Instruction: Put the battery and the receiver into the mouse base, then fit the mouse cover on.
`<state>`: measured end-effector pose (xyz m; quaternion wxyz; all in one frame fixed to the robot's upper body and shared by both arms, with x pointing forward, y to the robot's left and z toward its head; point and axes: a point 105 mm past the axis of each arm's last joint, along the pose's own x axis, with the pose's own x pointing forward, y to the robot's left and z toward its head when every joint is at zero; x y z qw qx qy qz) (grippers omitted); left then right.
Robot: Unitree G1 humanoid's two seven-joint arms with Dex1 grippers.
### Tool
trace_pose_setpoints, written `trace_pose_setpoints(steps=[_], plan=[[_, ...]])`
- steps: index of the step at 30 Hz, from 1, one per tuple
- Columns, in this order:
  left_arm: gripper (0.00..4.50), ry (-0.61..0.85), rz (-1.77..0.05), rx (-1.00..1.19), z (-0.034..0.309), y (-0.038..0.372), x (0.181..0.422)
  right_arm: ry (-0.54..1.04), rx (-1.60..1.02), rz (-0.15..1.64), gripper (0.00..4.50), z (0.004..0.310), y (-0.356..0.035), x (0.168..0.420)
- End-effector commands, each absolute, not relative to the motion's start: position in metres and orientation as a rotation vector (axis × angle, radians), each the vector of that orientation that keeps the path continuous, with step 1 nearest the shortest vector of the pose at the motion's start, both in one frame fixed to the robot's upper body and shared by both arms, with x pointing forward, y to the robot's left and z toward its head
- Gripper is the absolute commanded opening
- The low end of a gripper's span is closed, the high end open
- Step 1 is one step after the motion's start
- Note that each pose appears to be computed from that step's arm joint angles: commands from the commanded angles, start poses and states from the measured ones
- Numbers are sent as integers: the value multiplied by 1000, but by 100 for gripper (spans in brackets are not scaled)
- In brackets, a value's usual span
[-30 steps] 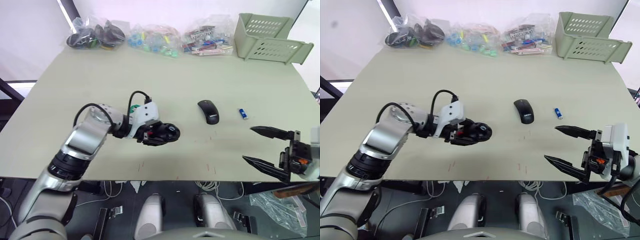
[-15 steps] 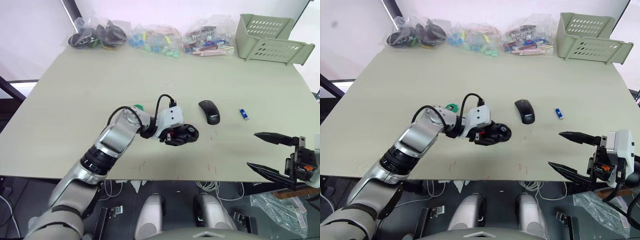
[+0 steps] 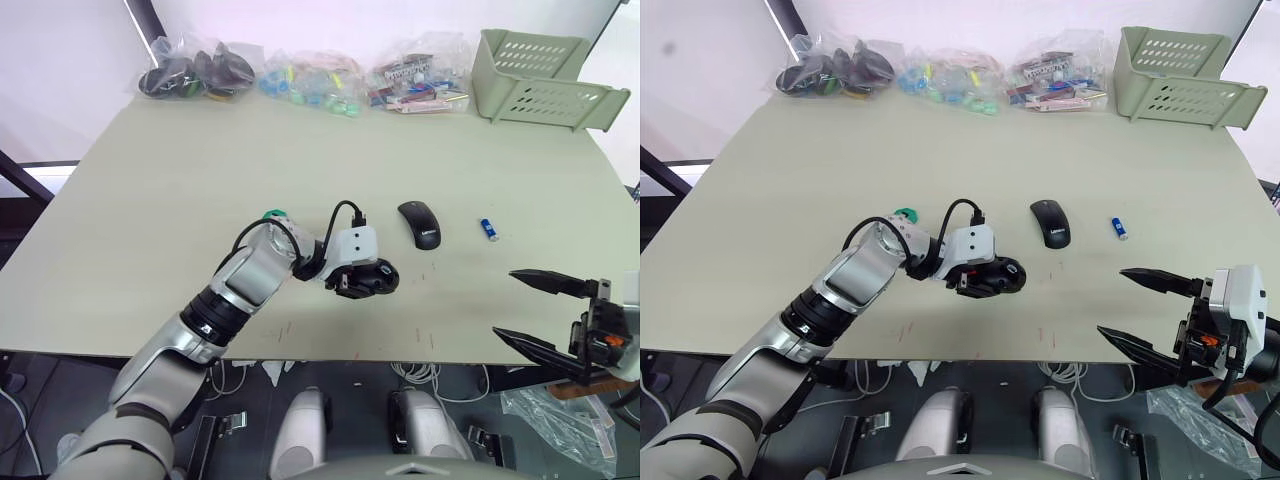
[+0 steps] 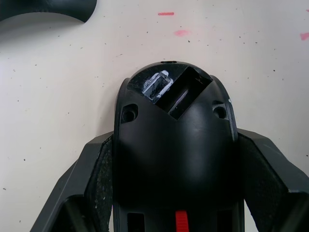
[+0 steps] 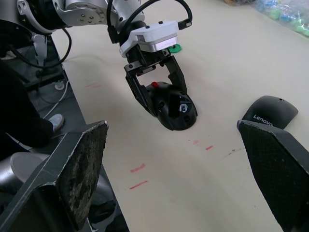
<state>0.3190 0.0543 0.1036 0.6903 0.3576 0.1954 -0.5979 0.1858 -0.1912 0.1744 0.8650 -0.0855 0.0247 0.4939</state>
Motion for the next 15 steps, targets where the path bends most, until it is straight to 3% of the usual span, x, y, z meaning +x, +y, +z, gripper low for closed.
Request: trace_pose_setpoints(steps=[1, 8, 14, 15], plan=[[293, 470, -1332, 806, 93, 55, 318, -4, -199, 940, 450, 185, -197, 195], [293, 481, -1325, 802, 90, 55, 319, 239, -283, 424, 450, 153, -230, 264], [293, 484, -1323, 800, 89, 53, 318, 292, -79, 305, 450, 146, -224, 303], [293, 483, -1324, 802, 88, 53, 318, 300, -65, 288, 425, 142, -225, 308]])
